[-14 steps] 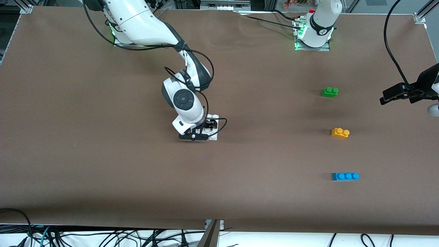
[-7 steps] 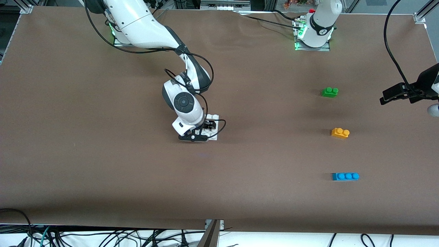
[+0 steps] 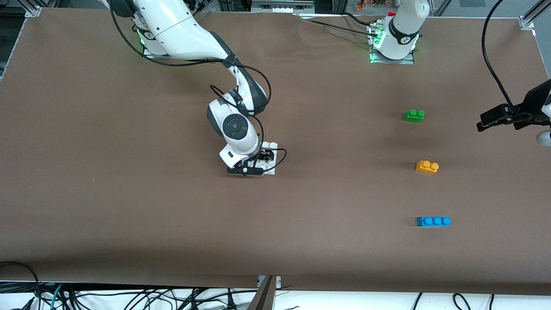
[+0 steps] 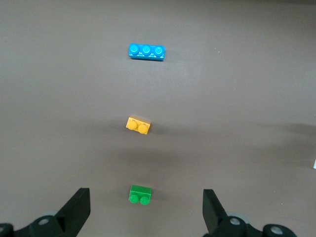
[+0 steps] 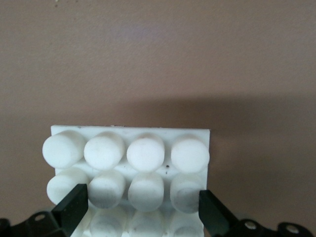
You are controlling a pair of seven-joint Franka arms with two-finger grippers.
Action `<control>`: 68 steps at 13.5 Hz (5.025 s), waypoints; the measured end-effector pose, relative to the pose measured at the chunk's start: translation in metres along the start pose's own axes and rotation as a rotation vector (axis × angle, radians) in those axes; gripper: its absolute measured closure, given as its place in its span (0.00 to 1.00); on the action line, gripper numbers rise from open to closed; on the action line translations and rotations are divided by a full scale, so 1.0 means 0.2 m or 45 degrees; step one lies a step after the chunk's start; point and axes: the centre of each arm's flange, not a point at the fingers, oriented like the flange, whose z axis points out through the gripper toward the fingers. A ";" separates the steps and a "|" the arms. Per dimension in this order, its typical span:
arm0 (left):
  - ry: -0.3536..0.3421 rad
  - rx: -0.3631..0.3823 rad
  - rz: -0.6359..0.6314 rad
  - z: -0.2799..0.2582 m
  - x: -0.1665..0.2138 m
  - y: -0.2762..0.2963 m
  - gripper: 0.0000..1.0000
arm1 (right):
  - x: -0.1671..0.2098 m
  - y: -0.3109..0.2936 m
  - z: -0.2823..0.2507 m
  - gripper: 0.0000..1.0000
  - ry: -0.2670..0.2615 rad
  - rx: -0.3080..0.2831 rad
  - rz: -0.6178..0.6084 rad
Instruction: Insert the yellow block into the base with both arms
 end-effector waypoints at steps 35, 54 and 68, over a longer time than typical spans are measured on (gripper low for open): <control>0.000 0.000 -0.007 0.00 0.00 -0.01 0.00 | 0.78 0.75 -0.94 0.00 0.187 -0.057 -0.076; -0.001 0.000 -0.007 0.00 0.00 -0.02 0.00 | 0.54 2.51 -2.11 0.00 0.337 -0.032 0.115; -0.001 0.000 -0.007 0.00 0.00 -0.02 0.00 | 0.35 2.36 -2.12 0.00 0.092 -0.169 -0.111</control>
